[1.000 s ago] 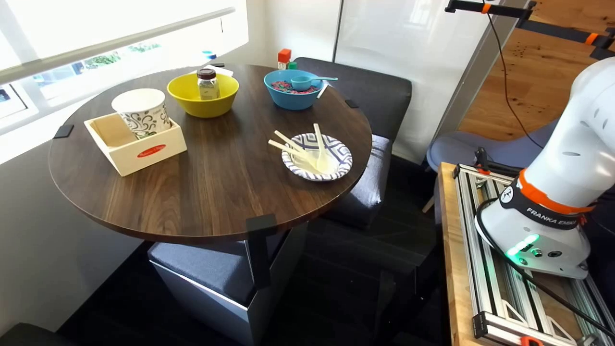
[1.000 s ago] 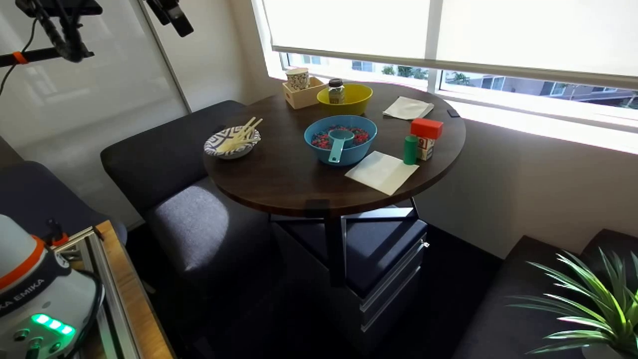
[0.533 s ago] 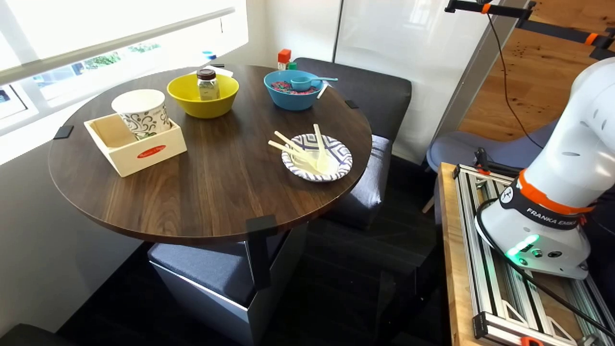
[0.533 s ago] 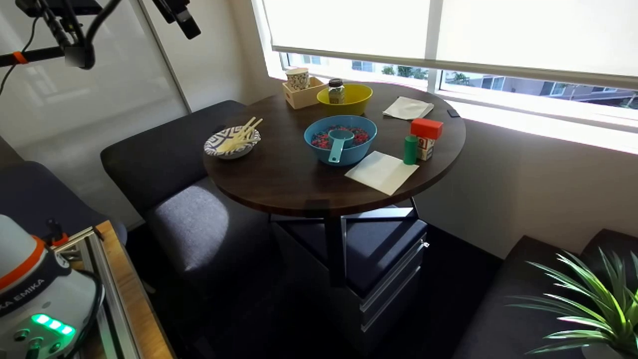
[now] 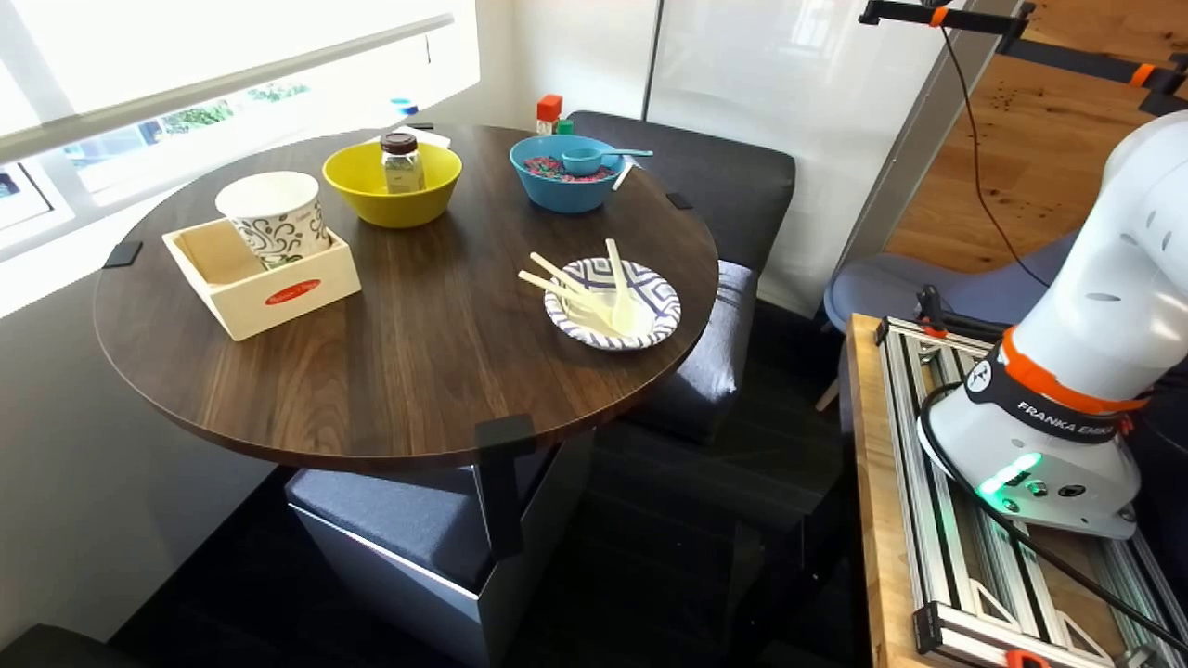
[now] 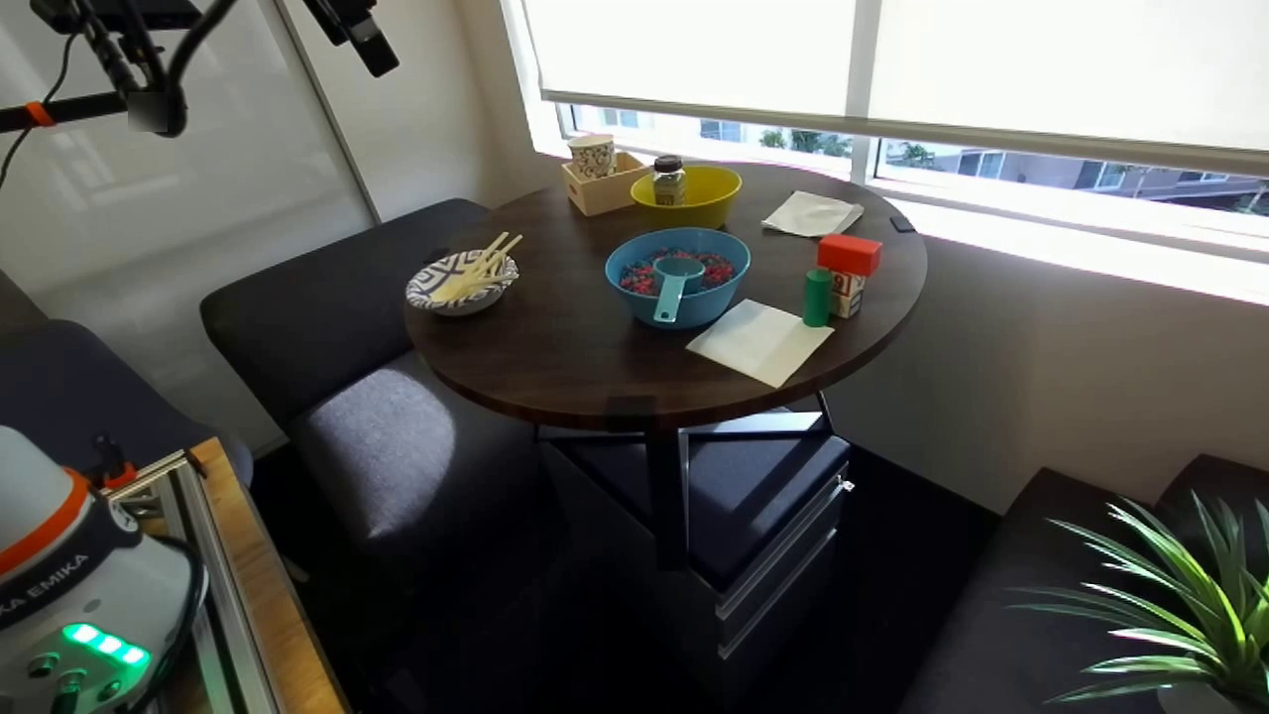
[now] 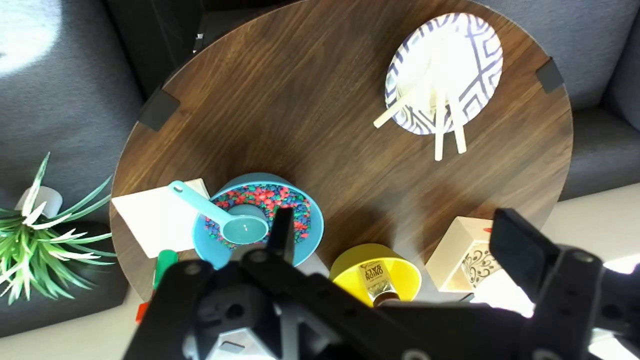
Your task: Use the blue measuring cup to place some cereal from the blue bowl into the coffee cup.
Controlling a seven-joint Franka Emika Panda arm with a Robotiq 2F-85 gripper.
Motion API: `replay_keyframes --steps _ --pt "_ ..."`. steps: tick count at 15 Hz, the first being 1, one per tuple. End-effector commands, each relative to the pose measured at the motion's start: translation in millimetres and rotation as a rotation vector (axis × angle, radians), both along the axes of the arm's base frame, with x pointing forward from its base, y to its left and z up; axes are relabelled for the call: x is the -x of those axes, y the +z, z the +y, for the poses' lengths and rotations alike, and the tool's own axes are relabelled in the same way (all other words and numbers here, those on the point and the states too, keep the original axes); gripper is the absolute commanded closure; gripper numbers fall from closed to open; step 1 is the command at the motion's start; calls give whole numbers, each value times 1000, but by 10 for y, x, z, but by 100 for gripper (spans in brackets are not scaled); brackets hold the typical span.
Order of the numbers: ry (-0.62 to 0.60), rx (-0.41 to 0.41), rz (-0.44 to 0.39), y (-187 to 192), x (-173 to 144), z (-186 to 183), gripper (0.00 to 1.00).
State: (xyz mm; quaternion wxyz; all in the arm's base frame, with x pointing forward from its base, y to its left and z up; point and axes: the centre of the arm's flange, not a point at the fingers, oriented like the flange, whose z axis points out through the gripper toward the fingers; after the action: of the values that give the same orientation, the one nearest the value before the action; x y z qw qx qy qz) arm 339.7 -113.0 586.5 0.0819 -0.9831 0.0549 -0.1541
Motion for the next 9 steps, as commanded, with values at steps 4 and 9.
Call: replay_keyframes --steps 4,9 --pt "6 -67 42 -213 -175 -182 0" --pt "68 -314 102 -967 -601 -636 0"
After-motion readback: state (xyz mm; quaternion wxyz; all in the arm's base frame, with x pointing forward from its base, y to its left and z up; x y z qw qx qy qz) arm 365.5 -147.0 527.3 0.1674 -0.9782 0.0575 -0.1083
